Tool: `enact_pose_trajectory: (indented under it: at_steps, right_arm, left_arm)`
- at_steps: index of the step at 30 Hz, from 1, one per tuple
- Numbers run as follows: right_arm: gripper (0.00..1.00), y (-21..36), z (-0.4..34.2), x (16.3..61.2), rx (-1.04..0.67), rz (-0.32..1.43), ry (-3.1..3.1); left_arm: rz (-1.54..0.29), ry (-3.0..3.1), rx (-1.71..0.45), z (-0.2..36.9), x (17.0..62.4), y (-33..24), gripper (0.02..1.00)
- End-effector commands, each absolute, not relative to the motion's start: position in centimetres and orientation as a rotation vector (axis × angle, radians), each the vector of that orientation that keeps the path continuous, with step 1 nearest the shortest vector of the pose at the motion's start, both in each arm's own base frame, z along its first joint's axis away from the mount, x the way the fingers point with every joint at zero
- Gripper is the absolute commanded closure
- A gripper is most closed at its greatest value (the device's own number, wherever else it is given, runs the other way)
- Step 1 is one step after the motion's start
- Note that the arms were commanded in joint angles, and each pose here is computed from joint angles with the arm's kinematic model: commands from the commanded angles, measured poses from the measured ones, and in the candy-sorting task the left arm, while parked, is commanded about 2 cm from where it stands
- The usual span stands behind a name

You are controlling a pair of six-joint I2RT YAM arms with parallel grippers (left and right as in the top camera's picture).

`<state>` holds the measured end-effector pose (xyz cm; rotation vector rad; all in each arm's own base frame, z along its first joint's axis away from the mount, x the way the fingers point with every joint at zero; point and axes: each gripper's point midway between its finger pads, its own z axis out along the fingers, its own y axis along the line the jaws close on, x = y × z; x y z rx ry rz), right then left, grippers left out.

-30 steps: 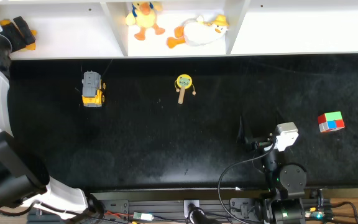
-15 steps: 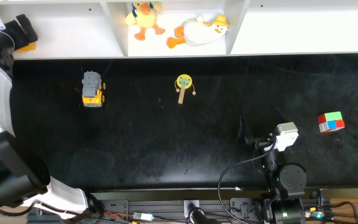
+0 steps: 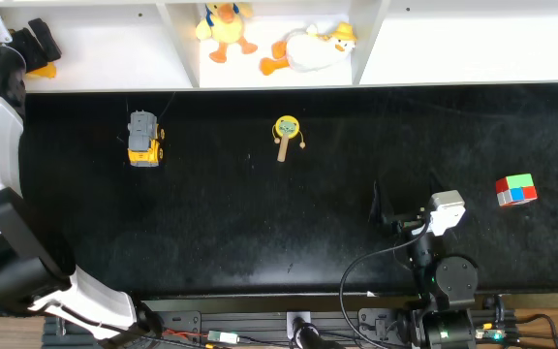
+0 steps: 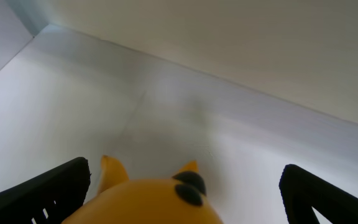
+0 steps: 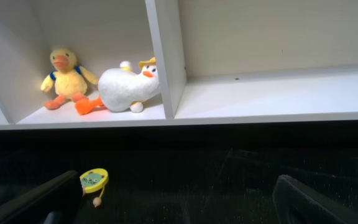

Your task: Store Toys

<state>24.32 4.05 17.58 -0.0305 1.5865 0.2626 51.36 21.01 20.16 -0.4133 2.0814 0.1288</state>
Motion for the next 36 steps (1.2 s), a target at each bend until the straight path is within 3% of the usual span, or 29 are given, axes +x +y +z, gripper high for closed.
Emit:
enact_pose_trajectory:
  at_steps: [1, 15, 36]
  right_arm:
    - [0.005, 4.3, 17.3, 24.3, -0.037, 0.276, 1.585]
    - [0.005, 4.3, 17.3, 24.3, -0.037, 0.276, 1.585]
    - [0.005, 4.3, 17.3, 24.3, -0.036, 0.276, 1.585]
  left_arm:
    - [0.096, 2.061, -0.385, 20.3, 52.4, 20.1, 0.02]
    - [0.077, 2.063, -0.369, 20.0, 52.8, 19.6, 0.02]
    - [0.163, 2.158, -0.415, 21.6, 48.6, 19.8, 0.02]
